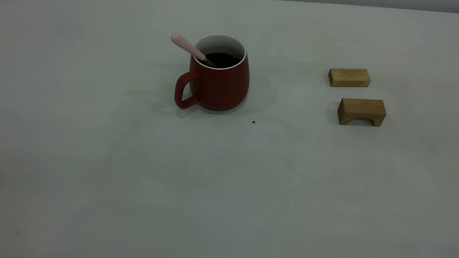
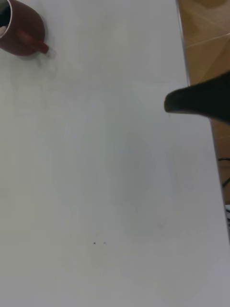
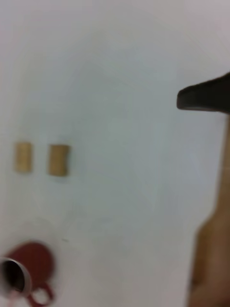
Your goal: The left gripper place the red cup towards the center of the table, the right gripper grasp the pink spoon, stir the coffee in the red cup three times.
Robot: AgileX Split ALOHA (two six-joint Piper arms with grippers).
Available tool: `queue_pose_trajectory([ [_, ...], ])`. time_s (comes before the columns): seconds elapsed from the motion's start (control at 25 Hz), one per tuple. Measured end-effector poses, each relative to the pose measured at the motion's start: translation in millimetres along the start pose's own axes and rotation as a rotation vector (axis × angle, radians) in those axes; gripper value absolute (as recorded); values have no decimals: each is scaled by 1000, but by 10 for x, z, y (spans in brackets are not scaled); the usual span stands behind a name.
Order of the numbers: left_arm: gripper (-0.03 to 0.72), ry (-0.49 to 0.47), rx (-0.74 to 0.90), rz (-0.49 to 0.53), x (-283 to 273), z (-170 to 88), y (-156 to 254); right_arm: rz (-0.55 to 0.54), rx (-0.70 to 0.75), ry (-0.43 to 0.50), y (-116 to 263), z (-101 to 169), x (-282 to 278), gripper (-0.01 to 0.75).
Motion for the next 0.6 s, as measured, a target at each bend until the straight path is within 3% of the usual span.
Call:
queue_pose_trajectory([
  [0.16, 586, 0, 0, 0, 0, 0, 0, -119, 0, 44, 346, 126, -13, 534],
  [0.36, 586, 0, 0, 0, 0, 0, 0, -181, -4, 65, 603, 217, 19, 531],
  [0.6, 586, 0, 0, 0, 0, 0, 0, -132, -9, 58, 751, 244, 180, 505],
])
Point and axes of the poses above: a point on each arm's last joint axis where the gripper is mounted, x pointing out along that axis toward the gripper, z along the wrist's bending axis when the last joint is at zero, y = z × x, the point moved 1 cm from there along x, pointing out along that axis toward the gripper, and after that the axes turned 14 degrees about -x, right-handed, at the moved point
